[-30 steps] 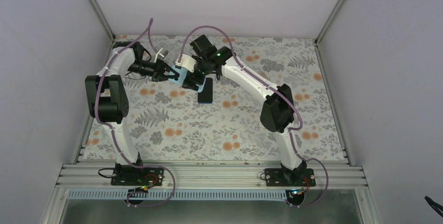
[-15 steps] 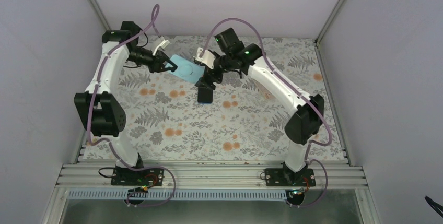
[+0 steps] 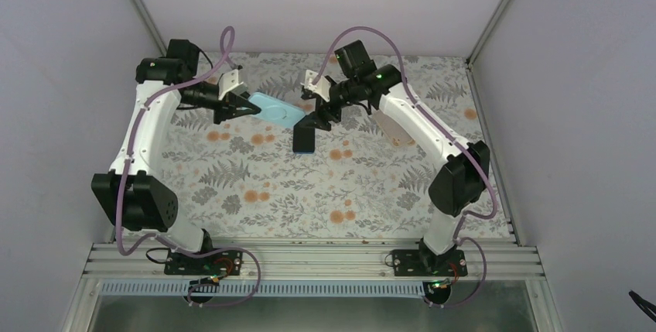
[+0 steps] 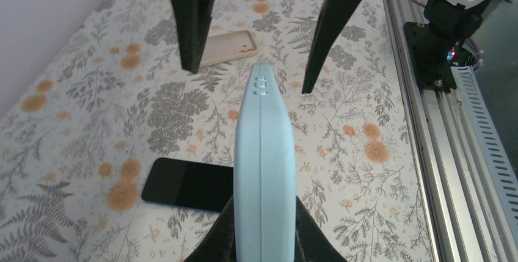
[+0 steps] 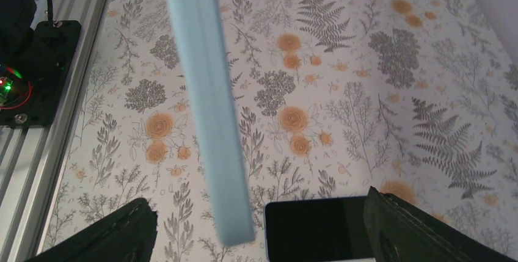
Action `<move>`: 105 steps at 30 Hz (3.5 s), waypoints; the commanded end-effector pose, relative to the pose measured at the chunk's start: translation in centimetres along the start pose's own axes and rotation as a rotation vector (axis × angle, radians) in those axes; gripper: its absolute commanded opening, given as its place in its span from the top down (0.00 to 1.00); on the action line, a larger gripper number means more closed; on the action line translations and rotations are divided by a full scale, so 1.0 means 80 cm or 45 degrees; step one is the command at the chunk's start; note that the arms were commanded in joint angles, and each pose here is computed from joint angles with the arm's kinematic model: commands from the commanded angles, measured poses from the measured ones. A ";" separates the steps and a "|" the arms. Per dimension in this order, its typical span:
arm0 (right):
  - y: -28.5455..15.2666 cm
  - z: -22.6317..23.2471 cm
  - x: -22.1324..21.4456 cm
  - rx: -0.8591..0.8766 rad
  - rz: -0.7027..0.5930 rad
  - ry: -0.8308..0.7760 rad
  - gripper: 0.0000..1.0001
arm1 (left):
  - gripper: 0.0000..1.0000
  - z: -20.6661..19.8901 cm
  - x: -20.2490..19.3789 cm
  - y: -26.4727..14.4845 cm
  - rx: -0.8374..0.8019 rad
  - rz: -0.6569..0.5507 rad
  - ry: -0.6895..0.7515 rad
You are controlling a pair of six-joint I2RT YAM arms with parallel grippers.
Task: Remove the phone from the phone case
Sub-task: Adjust the phone.
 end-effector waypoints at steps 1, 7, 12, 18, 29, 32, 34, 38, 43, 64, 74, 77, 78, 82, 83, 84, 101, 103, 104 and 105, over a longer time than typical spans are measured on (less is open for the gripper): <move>0.004 -0.004 0.014 0.063 -0.074 -0.058 0.15 | 0.98 -0.011 0.015 0.001 -0.019 -0.137 0.129; 0.010 -0.005 0.023 0.177 -0.090 -0.026 0.36 | 0.98 -0.005 0.015 0.004 -0.032 -0.175 0.110; 0.016 -0.009 0.022 0.195 -0.072 0.012 0.59 | 0.98 -0.003 0.019 0.002 -0.027 -0.188 0.124; 0.012 -0.004 0.022 0.212 -0.069 0.022 0.97 | 0.98 0.003 0.022 0.002 -0.026 -0.204 0.119; -0.029 -0.016 0.017 -0.454 -0.103 0.007 0.96 | 0.00 0.003 0.040 -0.016 0.045 -0.101 -0.011; -0.050 -0.010 0.020 -0.645 -0.185 -0.024 0.97 | 0.00 0.001 0.048 -0.020 0.039 -0.151 -0.093; -0.061 0.002 0.023 -0.780 -0.237 -0.101 0.97 | 0.00 0.011 0.051 -0.021 0.038 -0.166 -0.178; -0.065 0.026 0.020 -1.018 -0.304 -0.260 0.96 | 0.00 0.051 0.040 -0.015 0.077 -0.064 -0.503; -0.053 0.063 0.004 -1.306 -0.349 -0.500 0.97 | 0.00 0.079 0.036 -0.014 0.110 -0.050 -0.782; -0.008 0.101 -0.059 -2.353 -0.642 -1.302 0.97 | 0.00 0.060 0.005 0.016 -0.201 -0.268 -1.167; -0.006 0.098 -0.036 -2.401 -0.698 -1.299 0.97 | 0.00 0.055 -0.015 0.029 -0.224 -0.235 -1.244; -0.005 0.099 -0.037 -2.397 -0.688 -1.320 0.97 | 0.00 0.059 -0.013 0.026 -0.215 -0.237 -1.226; -0.006 0.100 -0.038 -2.397 -0.684 -1.321 0.97 | 0.00 0.059 -0.011 0.024 -0.214 -0.246 -1.217; -0.007 0.100 -0.045 -2.388 -0.656 -1.329 0.97 | 0.00 0.061 0.006 0.007 -0.210 -0.330 -1.154; -0.007 0.100 -0.046 -2.389 -0.648 -1.325 0.97 | 0.00 0.061 0.010 0.002 -0.194 -0.336 -1.134; -0.008 0.099 -0.047 -2.391 -0.642 -1.321 0.97 | 0.00 0.061 0.013 -0.002 -0.170 -0.321 -1.119; -0.007 0.101 -0.028 -2.409 -0.726 -1.305 0.97 | 0.00 0.073 -0.033 -0.002 -0.147 -0.316 -1.237; -0.002 0.102 -0.023 -2.402 -0.750 -1.301 0.97 | 0.00 0.068 -0.022 0.006 -0.175 -0.312 -1.201; -0.001 0.103 -0.019 -2.404 -0.766 -1.293 0.97 | 0.00 0.066 -0.020 0.009 -0.185 -0.307 -1.196; 0.000 0.103 -0.016 -2.406 -0.774 -1.289 0.97 | 0.00 0.064 -0.018 0.012 -0.191 -0.299 -1.190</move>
Point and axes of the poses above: each gripper's point midway between its finger pads, its own y axis out along the fingers, its own z axis along the line the jaws close on, x = y × z, the point moved 10 cm from there along -y, back along the fingers, and after that the axes turned 14 degrees about y, right-handed, at the moved point
